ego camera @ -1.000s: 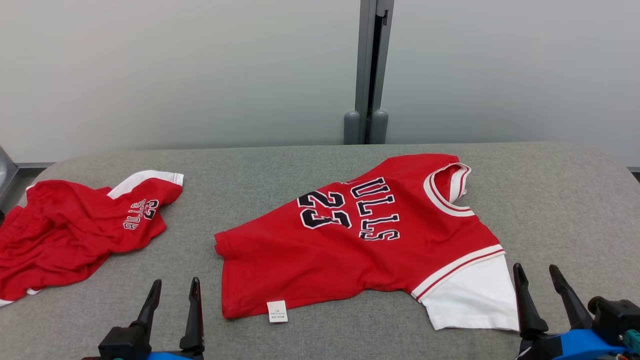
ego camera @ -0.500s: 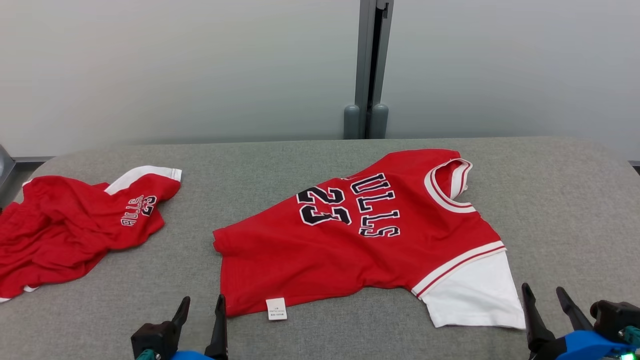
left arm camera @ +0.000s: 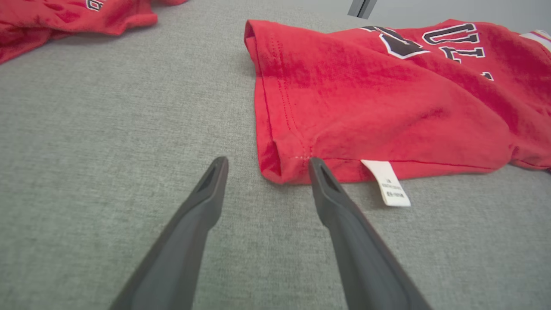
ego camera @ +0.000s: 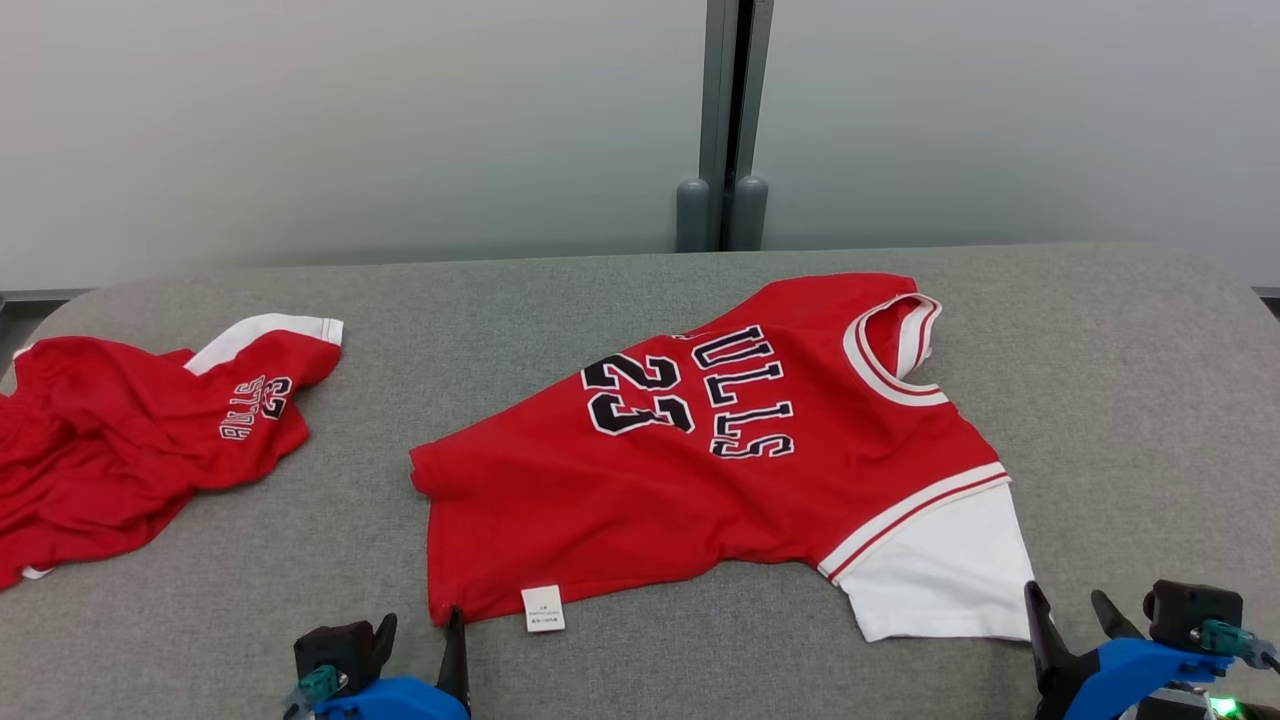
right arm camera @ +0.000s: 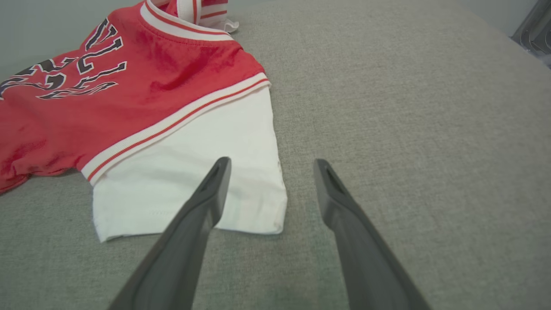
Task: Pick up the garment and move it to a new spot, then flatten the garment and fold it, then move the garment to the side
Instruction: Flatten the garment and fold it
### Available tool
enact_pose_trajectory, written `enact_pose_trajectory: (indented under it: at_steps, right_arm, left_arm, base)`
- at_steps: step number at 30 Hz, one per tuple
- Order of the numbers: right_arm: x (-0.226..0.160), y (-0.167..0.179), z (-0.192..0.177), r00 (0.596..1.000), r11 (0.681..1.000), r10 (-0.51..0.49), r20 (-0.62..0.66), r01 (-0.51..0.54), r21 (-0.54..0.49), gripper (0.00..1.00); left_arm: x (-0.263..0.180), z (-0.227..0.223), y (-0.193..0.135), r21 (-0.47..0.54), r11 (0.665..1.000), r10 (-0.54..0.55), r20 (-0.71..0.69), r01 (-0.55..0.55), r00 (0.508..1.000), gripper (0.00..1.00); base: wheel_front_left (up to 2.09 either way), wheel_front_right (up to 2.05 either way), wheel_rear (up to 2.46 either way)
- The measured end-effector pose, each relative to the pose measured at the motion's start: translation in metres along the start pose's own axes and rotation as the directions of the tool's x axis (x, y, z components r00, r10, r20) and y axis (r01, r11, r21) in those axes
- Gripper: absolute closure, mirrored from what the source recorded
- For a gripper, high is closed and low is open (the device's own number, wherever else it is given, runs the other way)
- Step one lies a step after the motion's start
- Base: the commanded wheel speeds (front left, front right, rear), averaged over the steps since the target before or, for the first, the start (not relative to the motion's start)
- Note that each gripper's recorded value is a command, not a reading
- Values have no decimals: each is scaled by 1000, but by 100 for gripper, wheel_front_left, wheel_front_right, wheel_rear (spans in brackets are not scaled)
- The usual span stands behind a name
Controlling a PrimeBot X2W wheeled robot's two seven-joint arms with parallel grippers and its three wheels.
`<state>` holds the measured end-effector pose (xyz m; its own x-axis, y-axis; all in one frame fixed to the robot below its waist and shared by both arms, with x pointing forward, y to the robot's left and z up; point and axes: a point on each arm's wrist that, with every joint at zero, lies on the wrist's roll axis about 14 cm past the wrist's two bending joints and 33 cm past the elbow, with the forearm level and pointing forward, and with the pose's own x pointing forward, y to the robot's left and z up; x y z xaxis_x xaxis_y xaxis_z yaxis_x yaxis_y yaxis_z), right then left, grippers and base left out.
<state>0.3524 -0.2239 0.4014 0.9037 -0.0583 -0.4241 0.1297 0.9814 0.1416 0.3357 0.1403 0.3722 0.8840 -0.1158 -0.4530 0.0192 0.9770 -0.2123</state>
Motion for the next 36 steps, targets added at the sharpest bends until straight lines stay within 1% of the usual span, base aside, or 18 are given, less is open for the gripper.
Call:
enact_pose_trajectory:
  at_steps: [9, 15, 16, 17, 18, 19, 20, 21, 23, 25, 29, 31, 33, 36]
  right_arm:
    - [16, 8, -38, 989, 1000, 12, -149, -12, -1, 0]
    - [23, 13, -47, 981, 1000, 26, -193, -29, -12, 0]
    - [24, 14, -47, 980, 999, 27, -197, -31, -14, 7]
    - [25, 14, -48, 980, 999, 29, -198, -32, -15, 55]
    - [25, 14, -48, 979, 999, 30, -201, -33, -15, 74]
    - [26, 15, -48, 979, 999, 31, -202, -35, -17, 98]
    - [26, 15, -48, 979, 999, 31, -203, -36, -17, 100]
    - [27, 15, -48, 979, 999, 33, -202, -37, -17, 100]
    - [27, 17, -50, 977, 999, 38, -208, -41, -13, 100]
    - [27, 18, -48, 980, 999, 40, -195, -41, -1, 100]
    - [27, 20, -35, 990, 999, 46, -137, -42, 31, 100]
    - [28, 24, -16, 996, 997, 57, -68, -53, 56, 100]
    - [27, 25, 12, 998, 995, 62, 25, -63, 72, 100]
    - [19, 25, 52, 986, 995, 66, 151, -77, 69, 100]
  left_arm:
    - [17, -10, 3, -14, 1000, 15, -65, -16, 998, 0]
    - [25, -13, 3, -19, 1000, 12, -87, -14, 996, 0]
    - [26, -12, 0, -16, 1000, 2, -83, -3, 997, 0]
    - [27, -12, -2, -11, 1000, -7, -81, 6, 997, 0]
    - [29, -12, -4, -9, 1000, -16, -82, 15, 997, 8]
    - [30, -12, -6, -8, 1000, -21, -81, 20, 996, 39]
    - [31, -11, -7, -10, 1000, -28, -80, 28, 996, 59]
    - [32, -12, -10, -6, 999, -41, -84, 40, 996, 100]
    - [34, -11, -15, 0, 998, -64, -80, 65, 995, 100]
    - [35, -8, -16, -9, 998, -63, -60, 63, 996, 100]
    - [37, 15, -14, -47, 997, -59, 38, 61, 998, 100]
    - [36, 33, -17, -62, 995, -69, 105, 76, 992, 100]
    - [34, 56, -20, -78, 992, -84, 185, 100, 979, 100]
    - [26, 85, -25, -83, 987, -108, 285, 136, 953, 100]
  base:
    - [0, 0, 0]
    - [0, 0, 0]
    - [0, 0, 0]
    - [0, 0, 0]
    - [0, 0, 0]
    - [0, 0, 0]
    - [0, 0, 0]
    - [0, 0, 0]
    - [0, 0, 0]
    - [0, 0, 0]
    - [0, 0, 0]
    - [0, 0, 0]
    - [0, 0, 0]
    - [0, 0, 0]
